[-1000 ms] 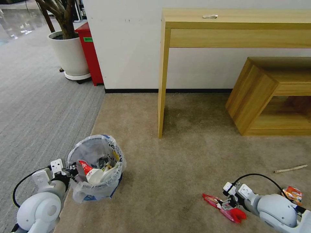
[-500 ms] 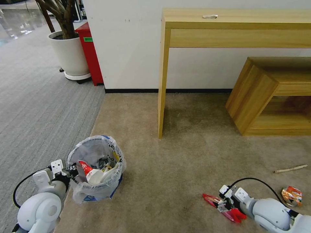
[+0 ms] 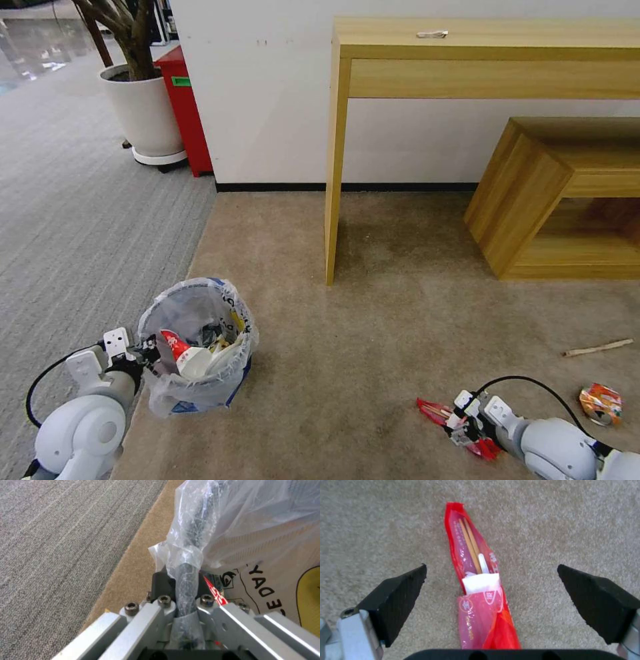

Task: Pick up the trash bin and place the garbage on the floor into it.

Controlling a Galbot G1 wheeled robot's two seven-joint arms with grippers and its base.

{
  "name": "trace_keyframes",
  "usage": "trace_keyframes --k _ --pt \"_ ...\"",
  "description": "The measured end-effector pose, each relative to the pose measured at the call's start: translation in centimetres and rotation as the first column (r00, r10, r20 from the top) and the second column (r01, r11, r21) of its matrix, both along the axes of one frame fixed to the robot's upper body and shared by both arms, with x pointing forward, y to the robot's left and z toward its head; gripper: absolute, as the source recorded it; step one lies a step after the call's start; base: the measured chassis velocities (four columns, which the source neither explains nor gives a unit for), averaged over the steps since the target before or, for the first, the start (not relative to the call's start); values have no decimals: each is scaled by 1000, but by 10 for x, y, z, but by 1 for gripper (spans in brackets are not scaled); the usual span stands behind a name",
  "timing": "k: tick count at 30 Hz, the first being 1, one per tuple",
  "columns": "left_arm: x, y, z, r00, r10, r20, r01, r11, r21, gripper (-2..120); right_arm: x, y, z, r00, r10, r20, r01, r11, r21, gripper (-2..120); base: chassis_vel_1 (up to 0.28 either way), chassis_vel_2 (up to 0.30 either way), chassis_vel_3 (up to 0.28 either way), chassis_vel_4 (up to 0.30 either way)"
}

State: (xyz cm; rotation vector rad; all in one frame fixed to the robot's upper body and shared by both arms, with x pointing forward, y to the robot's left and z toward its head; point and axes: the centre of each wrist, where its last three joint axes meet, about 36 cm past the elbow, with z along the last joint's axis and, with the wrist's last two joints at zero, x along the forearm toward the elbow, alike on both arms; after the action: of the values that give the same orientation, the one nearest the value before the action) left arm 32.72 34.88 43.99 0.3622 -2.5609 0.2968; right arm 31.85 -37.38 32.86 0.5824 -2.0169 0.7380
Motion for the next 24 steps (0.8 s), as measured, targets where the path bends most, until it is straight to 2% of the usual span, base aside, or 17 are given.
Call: trace_keyframes --k 24 --pt "-1 1 6 1000 2 14 -2 1000 -4 0 0 -8 -25 999 -38 3 38 999 -2 92 0 0 0 0"
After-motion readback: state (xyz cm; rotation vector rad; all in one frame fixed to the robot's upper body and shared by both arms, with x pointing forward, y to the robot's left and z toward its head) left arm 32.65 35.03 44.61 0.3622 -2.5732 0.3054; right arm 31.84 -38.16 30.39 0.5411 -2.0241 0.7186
